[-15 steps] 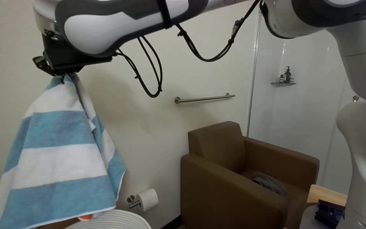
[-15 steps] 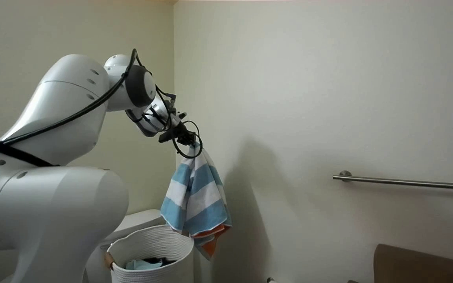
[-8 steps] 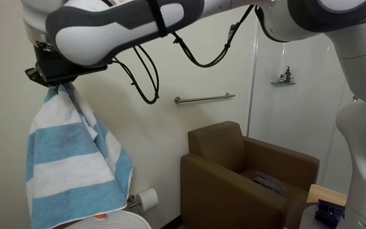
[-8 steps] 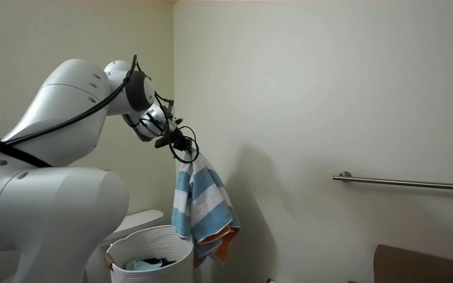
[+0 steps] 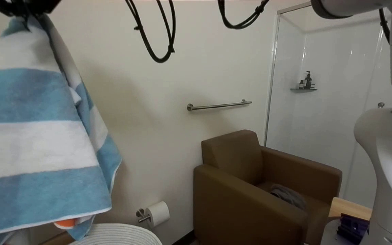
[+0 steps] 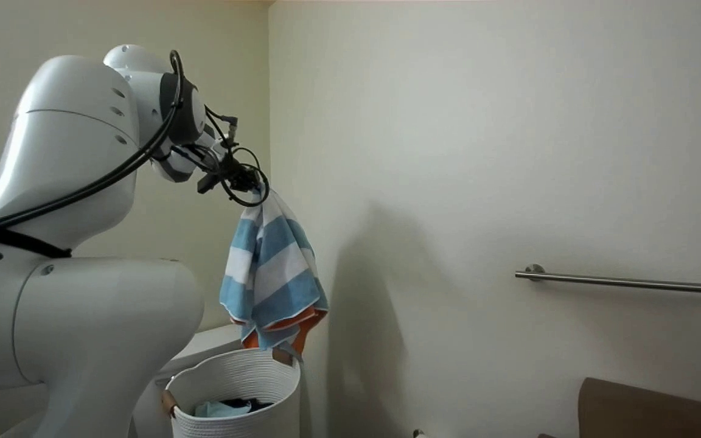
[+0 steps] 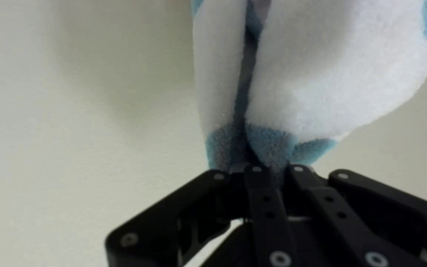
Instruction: Put the towel on the chair in the laundry hamper
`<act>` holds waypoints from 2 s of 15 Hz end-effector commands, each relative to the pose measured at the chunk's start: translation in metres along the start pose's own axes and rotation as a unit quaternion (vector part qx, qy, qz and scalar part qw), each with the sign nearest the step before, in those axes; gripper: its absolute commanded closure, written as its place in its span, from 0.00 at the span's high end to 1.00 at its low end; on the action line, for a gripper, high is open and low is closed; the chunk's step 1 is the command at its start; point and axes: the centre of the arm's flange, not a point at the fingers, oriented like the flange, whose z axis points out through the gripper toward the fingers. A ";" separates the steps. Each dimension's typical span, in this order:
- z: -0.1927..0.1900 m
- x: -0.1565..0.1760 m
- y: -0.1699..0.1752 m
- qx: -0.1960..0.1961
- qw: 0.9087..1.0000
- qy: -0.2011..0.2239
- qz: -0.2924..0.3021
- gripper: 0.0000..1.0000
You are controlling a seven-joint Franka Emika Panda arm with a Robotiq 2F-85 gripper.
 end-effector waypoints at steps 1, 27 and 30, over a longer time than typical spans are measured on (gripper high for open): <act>-0.092 0.003 0.020 -0.042 0.998 0.033 0.011 0.07; 0.089 -0.190 -0.022 0.293 0.956 -0.028 -0.001 0.07; 0.152 -0.239 -0.009 0.319 0.943 -0.095 0.022 0.07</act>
